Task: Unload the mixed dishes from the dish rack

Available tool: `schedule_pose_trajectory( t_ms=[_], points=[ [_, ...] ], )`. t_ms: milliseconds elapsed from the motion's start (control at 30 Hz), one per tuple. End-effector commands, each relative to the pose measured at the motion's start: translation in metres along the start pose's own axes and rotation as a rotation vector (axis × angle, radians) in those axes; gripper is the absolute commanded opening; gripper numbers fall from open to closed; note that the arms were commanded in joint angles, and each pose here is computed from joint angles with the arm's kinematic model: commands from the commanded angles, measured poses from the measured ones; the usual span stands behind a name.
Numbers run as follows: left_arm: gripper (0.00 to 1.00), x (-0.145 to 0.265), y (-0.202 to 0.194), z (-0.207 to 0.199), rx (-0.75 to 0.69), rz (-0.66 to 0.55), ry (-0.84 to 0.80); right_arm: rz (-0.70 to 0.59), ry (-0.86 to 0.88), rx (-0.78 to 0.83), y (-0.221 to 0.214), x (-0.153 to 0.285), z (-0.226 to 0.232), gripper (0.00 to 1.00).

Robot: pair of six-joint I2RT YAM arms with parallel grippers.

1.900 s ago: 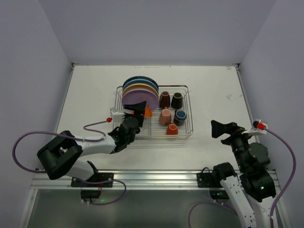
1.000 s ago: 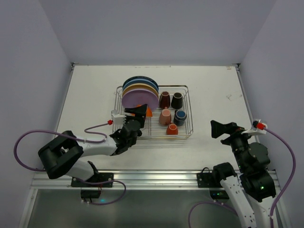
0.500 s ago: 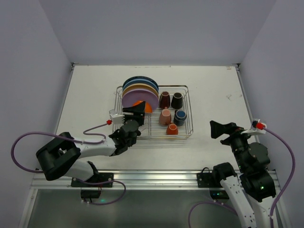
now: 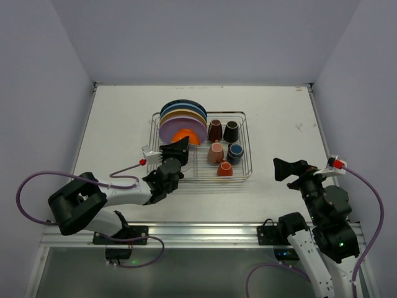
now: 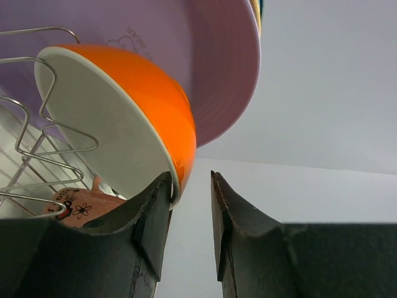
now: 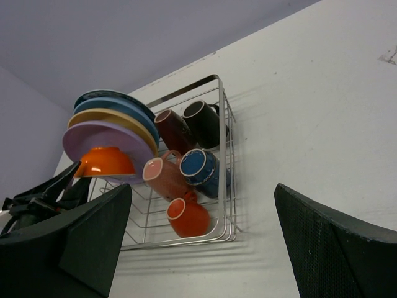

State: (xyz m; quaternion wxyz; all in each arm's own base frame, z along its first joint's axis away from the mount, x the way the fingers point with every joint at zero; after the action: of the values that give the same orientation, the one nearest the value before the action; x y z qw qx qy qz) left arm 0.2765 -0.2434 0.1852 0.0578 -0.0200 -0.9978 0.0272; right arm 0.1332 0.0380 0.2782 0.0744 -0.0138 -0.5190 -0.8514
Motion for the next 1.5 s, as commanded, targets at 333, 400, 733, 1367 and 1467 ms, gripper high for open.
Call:
schedule_pose_trajectory(
  t_ms=[333,400,733,1367,1467],
  points=[
    [0.15,-0.002,0.008,0.010,0.031,-0.061,0.002,-0.021,0.040,0.007,0.005,-0.003,0.007,0.99],
    [0.09,-0.002,0.008,0.009,0.036,-0.061,0.001,-0.022,0.039,0.007,0.005,-0.003,0.006,0.99],
    [0.00,0.003,0.007,-0.015,0.052,-0.039,-0.073,-0.022,0.039,0.010,0.005,-0.003,0.006,0.99],
    [0.00,0.022,0.004,-0.072,0.007,0.045,-0.234,-0.025,0.033,0.012,0.006,-0.002,0.006,0.99],
    [0.00,0.026,0.005,-0.077,-0.053,0.050,-0.251,-0.029,0.034,0.011,0.006,-0.002,0.006,0.99]
  ],
)
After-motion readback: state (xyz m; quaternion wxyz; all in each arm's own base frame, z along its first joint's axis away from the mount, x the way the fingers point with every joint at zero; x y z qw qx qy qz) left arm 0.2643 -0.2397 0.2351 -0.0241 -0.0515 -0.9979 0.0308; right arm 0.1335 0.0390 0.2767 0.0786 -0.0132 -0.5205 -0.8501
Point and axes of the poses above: each gripper's point midway between its finger pads, its own x axis back along the fingers, its own z axis along the line the jaws close on, y = z × x, the point moved 4 cm from there along x, back along the fingers, and after that the axes turned 4 degrees about x, right-handed, at the moved point
